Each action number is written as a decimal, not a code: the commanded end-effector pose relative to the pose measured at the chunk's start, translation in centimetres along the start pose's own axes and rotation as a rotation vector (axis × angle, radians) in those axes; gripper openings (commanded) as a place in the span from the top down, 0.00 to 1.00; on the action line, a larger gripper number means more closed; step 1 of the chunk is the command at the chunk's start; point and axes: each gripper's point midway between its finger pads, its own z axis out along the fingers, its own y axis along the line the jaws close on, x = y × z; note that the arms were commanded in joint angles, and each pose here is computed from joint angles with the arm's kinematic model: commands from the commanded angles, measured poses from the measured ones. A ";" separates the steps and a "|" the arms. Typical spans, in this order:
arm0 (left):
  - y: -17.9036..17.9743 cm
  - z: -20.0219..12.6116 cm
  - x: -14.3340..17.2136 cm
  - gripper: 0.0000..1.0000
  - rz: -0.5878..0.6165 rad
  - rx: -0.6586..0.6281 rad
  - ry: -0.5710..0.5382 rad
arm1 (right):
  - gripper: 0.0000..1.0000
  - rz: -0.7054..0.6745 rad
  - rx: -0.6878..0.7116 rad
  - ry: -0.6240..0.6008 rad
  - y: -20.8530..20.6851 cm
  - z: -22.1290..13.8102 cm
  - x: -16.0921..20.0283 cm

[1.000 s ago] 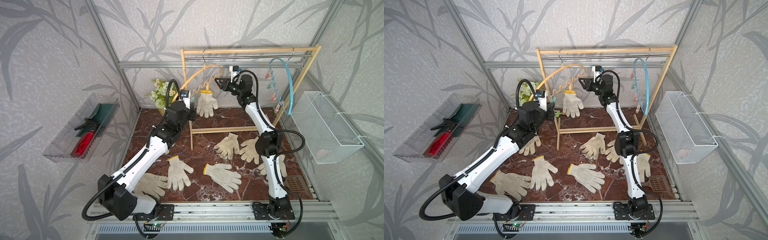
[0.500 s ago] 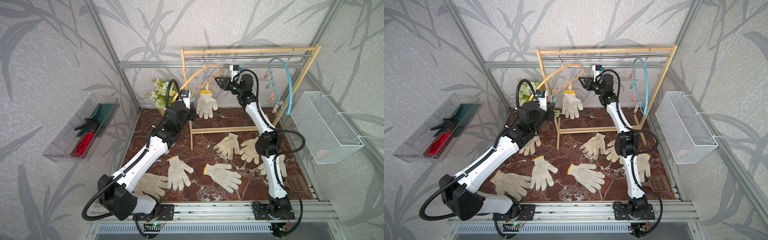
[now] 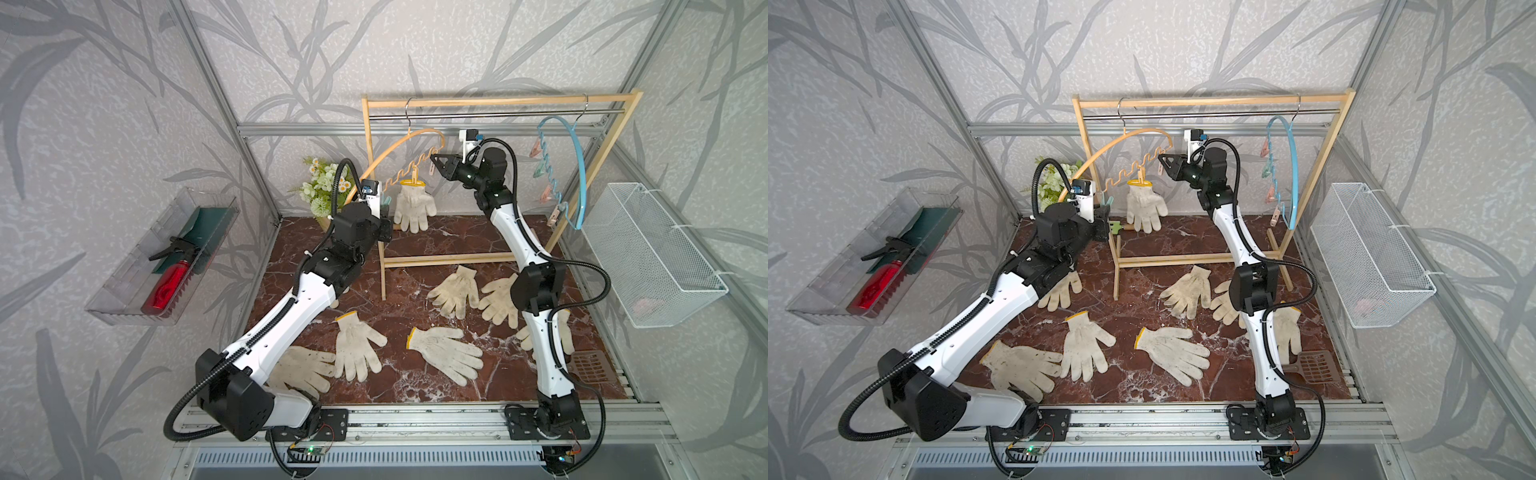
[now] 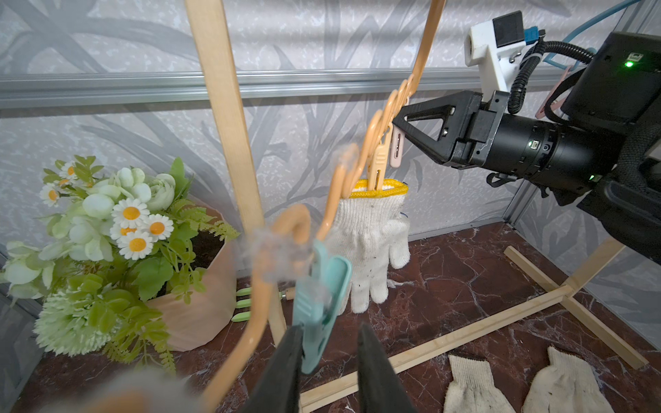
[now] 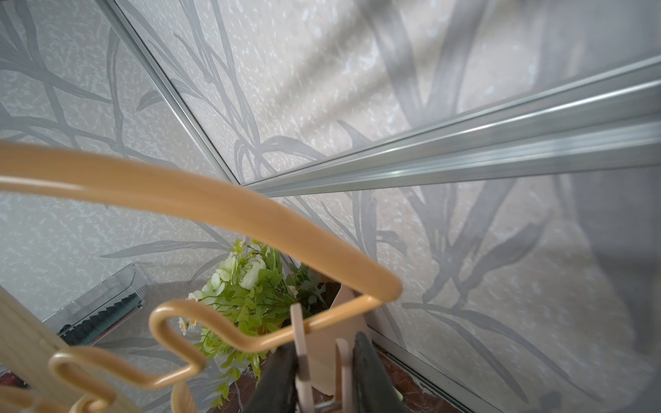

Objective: Clip the gloves onto a hanger to dry
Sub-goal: Open the clamp at the hanger, then move the glove to the center of the board.

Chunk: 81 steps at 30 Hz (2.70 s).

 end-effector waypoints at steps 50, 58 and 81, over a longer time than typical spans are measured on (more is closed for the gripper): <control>-12.7 -11.2 37.2 0.71 0.255 0.276 1.035 | 0.74 -0.065 -0.033 -0.003 4.4 -1.1 -1.9; -9.1 -10.7 38.7 0.80 0.417 0.086 1.095 | 0.73 -0.070 -0.030 -0.010 4.2 -1.2 -2.1; -5.3 -3.7 30.7 0.68 -0.020 -0.228 0.980 | 0.73 -0.066 -0.031 -0.021 3.9 -1.4 -2.4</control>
